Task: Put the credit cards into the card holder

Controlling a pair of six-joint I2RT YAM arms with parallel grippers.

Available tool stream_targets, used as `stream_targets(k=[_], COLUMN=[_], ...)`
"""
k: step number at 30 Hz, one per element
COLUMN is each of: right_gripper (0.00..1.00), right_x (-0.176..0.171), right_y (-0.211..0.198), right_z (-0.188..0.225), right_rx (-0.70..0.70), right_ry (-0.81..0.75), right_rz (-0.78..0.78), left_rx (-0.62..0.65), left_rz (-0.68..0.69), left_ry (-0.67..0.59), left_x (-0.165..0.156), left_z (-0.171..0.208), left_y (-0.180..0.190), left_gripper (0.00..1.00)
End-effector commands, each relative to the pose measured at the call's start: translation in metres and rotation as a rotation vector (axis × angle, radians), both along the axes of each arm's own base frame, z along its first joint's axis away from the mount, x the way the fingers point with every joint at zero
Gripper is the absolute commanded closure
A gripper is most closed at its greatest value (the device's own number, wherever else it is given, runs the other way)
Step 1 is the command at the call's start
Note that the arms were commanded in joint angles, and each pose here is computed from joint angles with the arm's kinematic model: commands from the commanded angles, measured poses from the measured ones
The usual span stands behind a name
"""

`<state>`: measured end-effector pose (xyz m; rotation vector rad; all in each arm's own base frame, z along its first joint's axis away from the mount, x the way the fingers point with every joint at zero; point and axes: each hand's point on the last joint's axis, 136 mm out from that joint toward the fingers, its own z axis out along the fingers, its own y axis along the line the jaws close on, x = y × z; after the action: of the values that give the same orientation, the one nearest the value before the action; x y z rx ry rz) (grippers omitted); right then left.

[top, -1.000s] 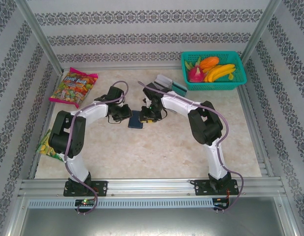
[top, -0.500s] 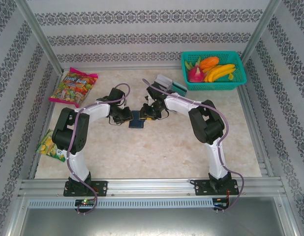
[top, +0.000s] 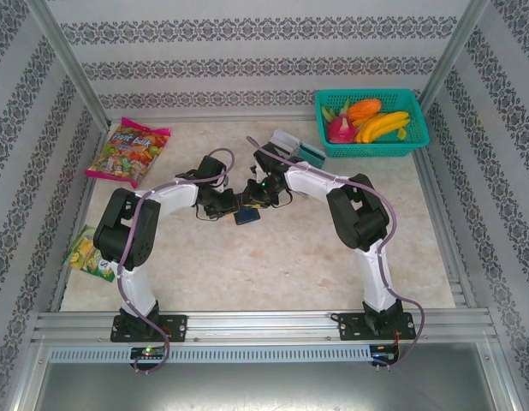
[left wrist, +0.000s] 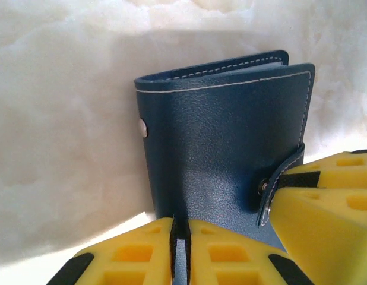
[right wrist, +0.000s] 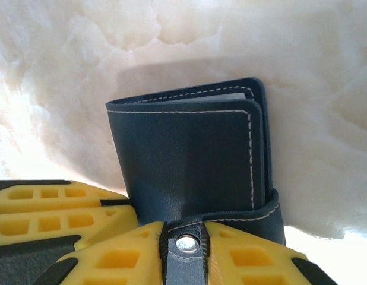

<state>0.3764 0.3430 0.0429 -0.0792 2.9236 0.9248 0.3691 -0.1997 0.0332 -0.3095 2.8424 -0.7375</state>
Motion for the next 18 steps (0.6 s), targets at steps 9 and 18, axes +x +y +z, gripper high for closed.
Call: stream_targets(k=[9, 18], right_gripper=[0.78, 0.78], right_x=[0.003, -0.005], right_y=[0.012, -0.005], right_z=[0.0, -0.007], right_rx=[-0.007, -0.108], right_ry=[-0.001, -0.024], right_rz=[0.021, 0.052], left_rx=[-0.016, -0.002], left_rz=[-0.006, -0.012], left_ry=[0.021, 0.016], left_x=[-0.009, -0.007], left_z=[-0.007, -0.003], left_y=[-0.009, -0.008], left_gripper=[0.84, 0.84])
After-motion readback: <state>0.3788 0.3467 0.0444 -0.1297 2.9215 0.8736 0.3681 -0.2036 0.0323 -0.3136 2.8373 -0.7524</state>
